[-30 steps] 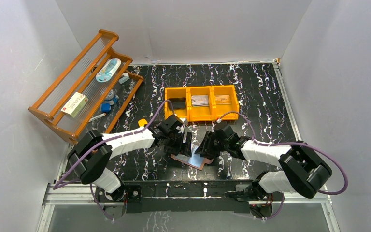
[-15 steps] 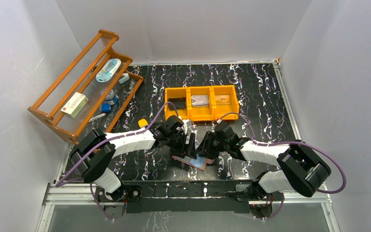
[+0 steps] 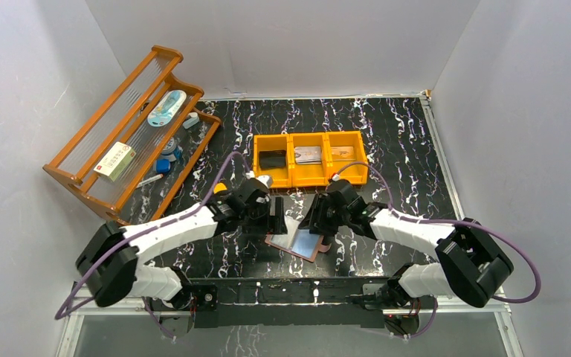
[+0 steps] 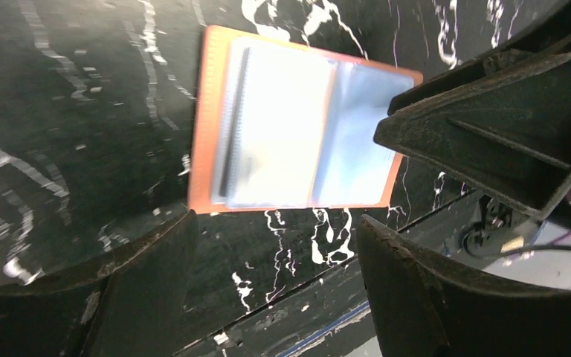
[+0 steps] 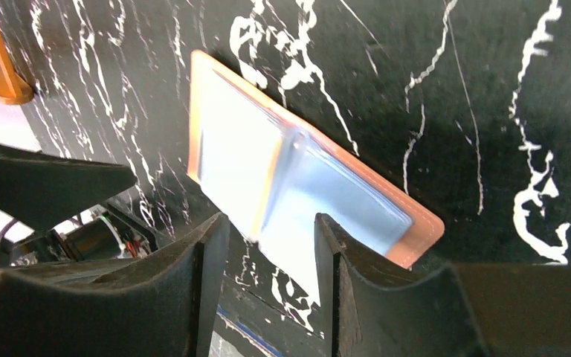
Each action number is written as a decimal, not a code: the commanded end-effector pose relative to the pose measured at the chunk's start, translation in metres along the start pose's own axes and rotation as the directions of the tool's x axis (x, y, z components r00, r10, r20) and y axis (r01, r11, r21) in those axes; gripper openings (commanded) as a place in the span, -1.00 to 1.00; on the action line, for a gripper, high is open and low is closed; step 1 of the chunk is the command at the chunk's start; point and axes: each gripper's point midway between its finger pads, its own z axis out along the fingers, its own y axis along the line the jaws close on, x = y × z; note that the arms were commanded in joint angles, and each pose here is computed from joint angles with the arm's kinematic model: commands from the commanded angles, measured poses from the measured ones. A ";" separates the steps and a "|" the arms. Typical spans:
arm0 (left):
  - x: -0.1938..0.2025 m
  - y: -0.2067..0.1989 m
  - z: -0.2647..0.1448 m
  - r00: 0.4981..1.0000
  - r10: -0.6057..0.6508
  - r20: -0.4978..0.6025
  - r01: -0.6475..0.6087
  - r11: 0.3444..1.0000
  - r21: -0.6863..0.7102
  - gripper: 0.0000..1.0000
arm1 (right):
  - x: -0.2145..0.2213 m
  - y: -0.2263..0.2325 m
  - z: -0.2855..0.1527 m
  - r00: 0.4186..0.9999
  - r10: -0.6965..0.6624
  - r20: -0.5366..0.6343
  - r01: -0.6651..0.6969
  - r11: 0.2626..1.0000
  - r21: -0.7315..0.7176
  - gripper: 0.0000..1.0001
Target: Take the credit cards out of the card holder
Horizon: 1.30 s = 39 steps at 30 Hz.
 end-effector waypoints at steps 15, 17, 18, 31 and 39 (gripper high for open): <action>-0.020 0.107 -0.074 0.920 -0.248 0.305 0.319 0.923 -0.213 0.86 | -0.021 0.031 0.019 0.975 -0.187 0.122 0.124 0.908 0.399 0.62; -0.019 0.108 -0.078 0.921 -0.242 0.306 0.315 0.924 -0.216 0.86 | -0.020 0.029 0.023 0.973 -0.194 0.126 0.120 0.888 0.443 0.62; -0.019 0.108 -0.080 0.919 -0.240 0.312 0.315 0.924 -0.218 0.86 | -0.019 0.030 0.026 0.972 -0.201 0.122 0.125 0.882 0.455 0.61; -0.011 0.110 -0.091 0.909 -0.243 0.339 0.320 0.928 -0.193 0.88 | 0.004 0.004 0.051 0.954 -0.298 0.037 0.213 0.758 0.617 0.22; -0.009 0.108 -0.090 0.914 -0.247 0.322 0.316 0.931 -0.184 0.88 | 0.017 0.016 0.055 0.949 -0.316 -0.008 0.277 0.821 0.499 -0.05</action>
